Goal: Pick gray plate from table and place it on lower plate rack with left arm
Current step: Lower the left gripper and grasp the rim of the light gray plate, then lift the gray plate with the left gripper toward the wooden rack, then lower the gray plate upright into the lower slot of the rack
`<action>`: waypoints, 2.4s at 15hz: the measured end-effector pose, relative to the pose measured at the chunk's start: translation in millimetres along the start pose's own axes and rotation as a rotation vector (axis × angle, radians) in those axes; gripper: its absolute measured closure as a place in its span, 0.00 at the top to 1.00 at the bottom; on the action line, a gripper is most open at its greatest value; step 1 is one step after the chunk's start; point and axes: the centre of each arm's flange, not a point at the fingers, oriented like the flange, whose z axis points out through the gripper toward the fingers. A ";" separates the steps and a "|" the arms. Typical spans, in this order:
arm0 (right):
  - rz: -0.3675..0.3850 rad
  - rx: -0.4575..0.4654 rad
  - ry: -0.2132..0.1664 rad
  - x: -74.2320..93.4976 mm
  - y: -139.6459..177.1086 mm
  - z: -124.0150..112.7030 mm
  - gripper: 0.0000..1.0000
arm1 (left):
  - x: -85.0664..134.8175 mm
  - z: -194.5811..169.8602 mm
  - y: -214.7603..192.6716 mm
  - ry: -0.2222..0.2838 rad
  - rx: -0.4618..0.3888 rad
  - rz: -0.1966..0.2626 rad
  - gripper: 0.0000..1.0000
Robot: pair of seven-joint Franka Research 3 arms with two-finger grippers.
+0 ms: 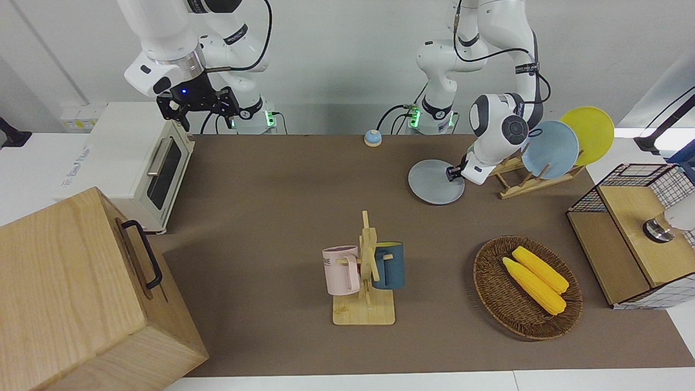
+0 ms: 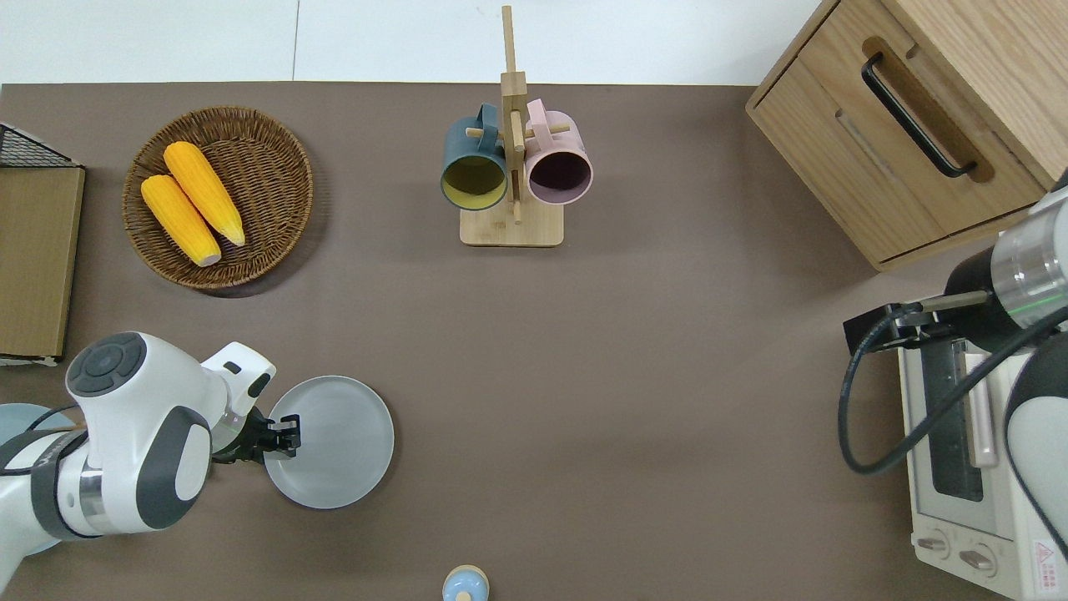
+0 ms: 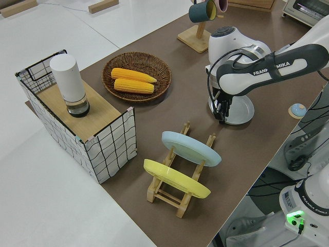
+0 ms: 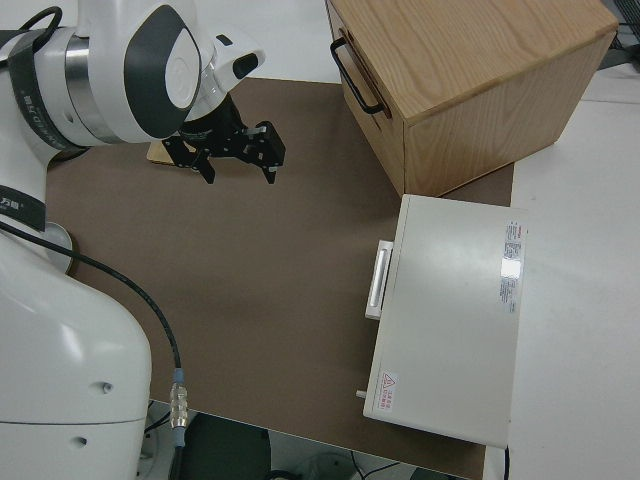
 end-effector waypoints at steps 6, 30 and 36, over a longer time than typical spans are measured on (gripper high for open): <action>0.000 0.000 0.000 0.0 0.0 0.0 0.99 | 1.3 -2.8 -0.4 0.010 -0.006 -0.003 0.07; 0.000 0.000 0.000 0.0 0.0 0.0 0.99 | -2.2 -200.1 -47.4 0.075 0.367 -0.066 0.03; 0.000 0.000 0.000 0.0 0.0 0.0 0.99 | -9.1 -213.6 -75.9 0.061 0.633 -0.129 0.03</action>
